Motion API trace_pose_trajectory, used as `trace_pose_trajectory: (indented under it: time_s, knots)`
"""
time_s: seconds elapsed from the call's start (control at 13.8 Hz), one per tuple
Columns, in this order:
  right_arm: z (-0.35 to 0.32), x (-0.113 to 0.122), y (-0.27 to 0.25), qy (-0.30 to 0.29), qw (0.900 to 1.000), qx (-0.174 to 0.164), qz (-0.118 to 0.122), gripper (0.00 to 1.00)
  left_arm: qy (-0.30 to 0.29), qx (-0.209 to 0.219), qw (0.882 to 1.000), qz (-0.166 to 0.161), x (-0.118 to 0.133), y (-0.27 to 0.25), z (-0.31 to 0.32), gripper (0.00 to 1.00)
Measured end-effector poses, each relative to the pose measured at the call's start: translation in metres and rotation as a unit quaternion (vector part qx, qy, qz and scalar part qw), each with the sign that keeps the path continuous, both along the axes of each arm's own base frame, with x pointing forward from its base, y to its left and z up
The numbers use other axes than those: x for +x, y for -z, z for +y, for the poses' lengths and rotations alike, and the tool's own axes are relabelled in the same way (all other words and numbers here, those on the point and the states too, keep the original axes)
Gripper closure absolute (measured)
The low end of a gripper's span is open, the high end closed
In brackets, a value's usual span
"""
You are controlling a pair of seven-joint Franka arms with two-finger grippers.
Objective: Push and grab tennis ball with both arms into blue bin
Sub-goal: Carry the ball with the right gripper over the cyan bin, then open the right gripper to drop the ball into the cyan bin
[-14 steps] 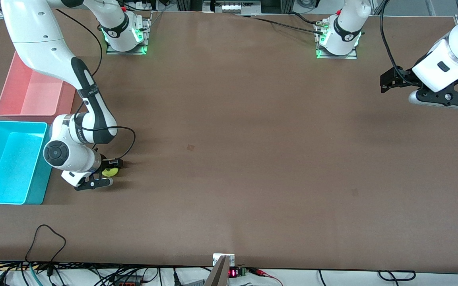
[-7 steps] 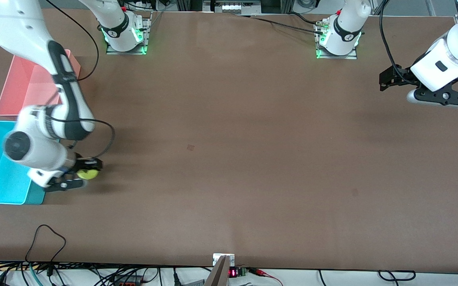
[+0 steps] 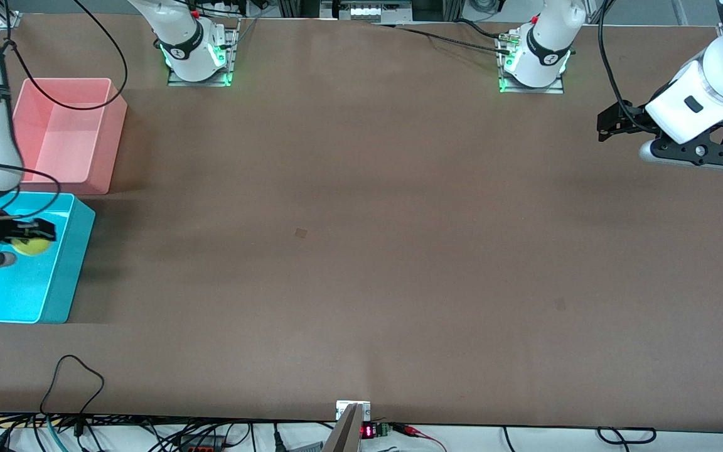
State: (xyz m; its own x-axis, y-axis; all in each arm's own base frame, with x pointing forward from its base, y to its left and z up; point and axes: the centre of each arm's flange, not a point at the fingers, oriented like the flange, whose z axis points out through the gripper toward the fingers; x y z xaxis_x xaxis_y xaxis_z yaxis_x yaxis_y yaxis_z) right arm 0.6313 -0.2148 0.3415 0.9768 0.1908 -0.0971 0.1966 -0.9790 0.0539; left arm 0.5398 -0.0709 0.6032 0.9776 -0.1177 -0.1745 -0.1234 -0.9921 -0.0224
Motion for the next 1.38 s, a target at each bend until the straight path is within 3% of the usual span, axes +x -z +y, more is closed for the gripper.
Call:
trace_pose_trajectory:
  time_s: [0.43,0.72,1.38]
  knots:
    - [-0.071,-0.029,0.065,-0.002,0.999,-0.001,0.044,0.34,0.0,0.0,1.0,0.001,0.0,0.0,0.0,0.0]
    - [-0.1,-0.042,0.121,0.005,0.999,-0.001,0.051,0.34,0.0,0.0,1.0,0.001,0.0,0.0,0.0,0.0]
    - [-0.101,-0.05,0.157,0.018,0.997,0.016,0.069,0.33,0.0,0.0,1.0,0.002,-0.001,0.0,0.0,0.0]
